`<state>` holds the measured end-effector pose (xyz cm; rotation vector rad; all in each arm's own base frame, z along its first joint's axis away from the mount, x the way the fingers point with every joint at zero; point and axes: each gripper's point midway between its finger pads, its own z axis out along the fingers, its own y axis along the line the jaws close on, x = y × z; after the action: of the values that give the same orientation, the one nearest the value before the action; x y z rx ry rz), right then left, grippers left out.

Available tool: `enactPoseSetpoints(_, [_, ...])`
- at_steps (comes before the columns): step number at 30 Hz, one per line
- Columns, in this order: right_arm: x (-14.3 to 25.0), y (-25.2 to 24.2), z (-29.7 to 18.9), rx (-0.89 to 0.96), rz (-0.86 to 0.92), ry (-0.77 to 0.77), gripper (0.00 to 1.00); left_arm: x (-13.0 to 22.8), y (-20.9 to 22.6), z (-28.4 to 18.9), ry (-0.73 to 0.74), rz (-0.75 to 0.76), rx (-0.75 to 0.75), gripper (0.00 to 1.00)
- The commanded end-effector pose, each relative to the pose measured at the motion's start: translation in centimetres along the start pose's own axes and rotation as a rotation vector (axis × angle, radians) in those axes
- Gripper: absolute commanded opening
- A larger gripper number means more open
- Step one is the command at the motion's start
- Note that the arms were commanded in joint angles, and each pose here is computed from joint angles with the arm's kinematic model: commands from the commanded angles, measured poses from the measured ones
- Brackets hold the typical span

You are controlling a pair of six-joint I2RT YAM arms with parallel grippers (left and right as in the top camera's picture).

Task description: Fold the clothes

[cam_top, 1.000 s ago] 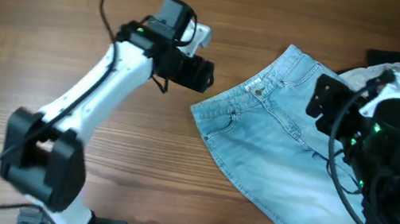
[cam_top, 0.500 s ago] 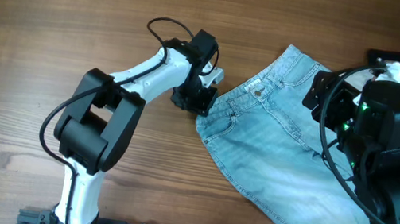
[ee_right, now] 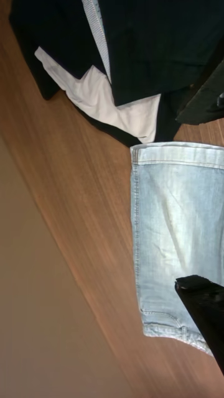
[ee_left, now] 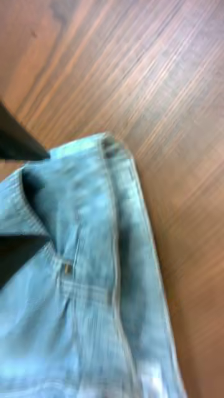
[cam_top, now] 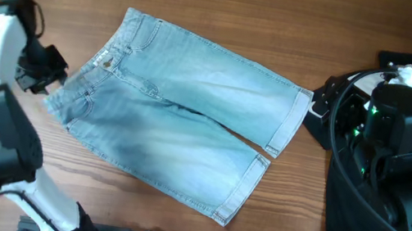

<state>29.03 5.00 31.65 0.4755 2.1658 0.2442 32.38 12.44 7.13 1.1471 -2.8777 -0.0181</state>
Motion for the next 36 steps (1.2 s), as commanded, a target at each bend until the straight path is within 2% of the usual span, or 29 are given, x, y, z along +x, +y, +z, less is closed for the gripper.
enactPoseSetpoints(1, [-1.1,-0.5,-0.3,0.03,0.02,-0.046,0.83,0.0,-4.8,-5.0,-0.129,0.152,0.235,0.5])
enactPoseSetpoints(2, [-1.1,-0.4,-0.3,0.031,0.022,-0.045,0.83,-0.3,-7.1,-6.0,-0.191,0.225,0.278,0.55])
enactPoseSetpoints(3, [-1.1,-0.4,-0.2,0.032,0.027,-0.043,0.83,-0.4,-9.0,-6.4,-0.233,0.275,0.307,0.54])
enactPoseSetpoints(4, [-1.0,-0.4,0.0,0.035,0.04,-0.037,0.83,-0.6,-11.3,-6.4,-0.28,0.353,0.329,0.39])
enactPoseSetpoints(5, [-0.9,-0.4,0.2,0.039,0.041,-0.033,0.83,-0.6,-13.0,-6.2,-0.307,0.409,0.342,0.33])
enactPoseSetpoints(6, [-0.7,-0.4,0.7,0.047,0.037,-0.019,0.83,-0.5,-17.0,-5.4,-0.371,0.574,0.362,0.14])
enactPoseSetpoints(7, [-0.5,-0.3,1.1,0.052,0.038,-0.008,0.83,-0.5,-19.0,-4.6,-0.396,0.638,0.372,0.07])
enactPoseSetpoints(8, [-0.3,-0.3,1.6,0.06,0.034,0.003,0.83,-0.5,-20.5,-3.6,-0.406,0.67,0.38,0.04])
enactPoseSetpoints(10, [0.2,-0.3,2.3,0.067,0.027,0.034,0.84,-0.4,-22.1,-1.0,-0.386,0.696,0.379,0.04])
enactPoseSetpoints(15, [1.0,-0.4,3.4,0.091,0.033,0.074,0.84,-1.6,-23.0,4.3,-0.357,0.717,0.352,0.04])
enactPoseSetpoints(20, [2.1,-0.6,4.9,0.127,0.015,0.128,0.84,-4.5,-19.9,9.6,-0.359,0.652,0.171,0.04])
enactPoseSetpoints(21, [2.6,-0.8,5.4,0.144,0.008,0.149,0.84,-5.9,-18.0,10.3,-0.377,0.596,0.089,0.04])
enactPoseSetpoints(23, [3.5,-1.1,6.4,0.173,-0.009,0.189,0.88,-9.8,-12.2,9.9,-0.468,0.31,-0.122,0.08])
enactPoseSetpoints(24, [4.2,-1.2,7.3,0.188,-0.029,0.224,0.89,-11.1,-10.3,9.7,-0.48,0.211,-0.126,0.08])
enactPoseSetpoints(27, [7.6,-1.0,10.8,0.198,-0.112,0.381,0.89,-12.8,-8.9,9.3,-0.418,0.136,0.036,0.04])
enactPoseSetpoints(30, [10.8,0.1,13.7,0.134,-0.194,0.526,0.89,-13.0,-8.9,7.6,-0.378,0.118,0.147,0.06])
enactPoseSetpoints(32, [14.9,2.1,16.2,-0.044,-0.329,0.701,0.87,-13.3,-9.4,1.8,-0.44,0.12,0.213,0.11])
enactPoseSetpoints(34, [18.3,3.5,17.0,-0.192,-0.399,0.83,0.84,-11.6,-8.9,-5.3,-0.507,0.125,0.243,0.24])
enactPoseSetpoints(36, [20.2,3.3,17.8,-0.184,-0.416,0.888,0.83,-9.3,-7.7,-9.8,-0.535,0.124,0.256,0.29])
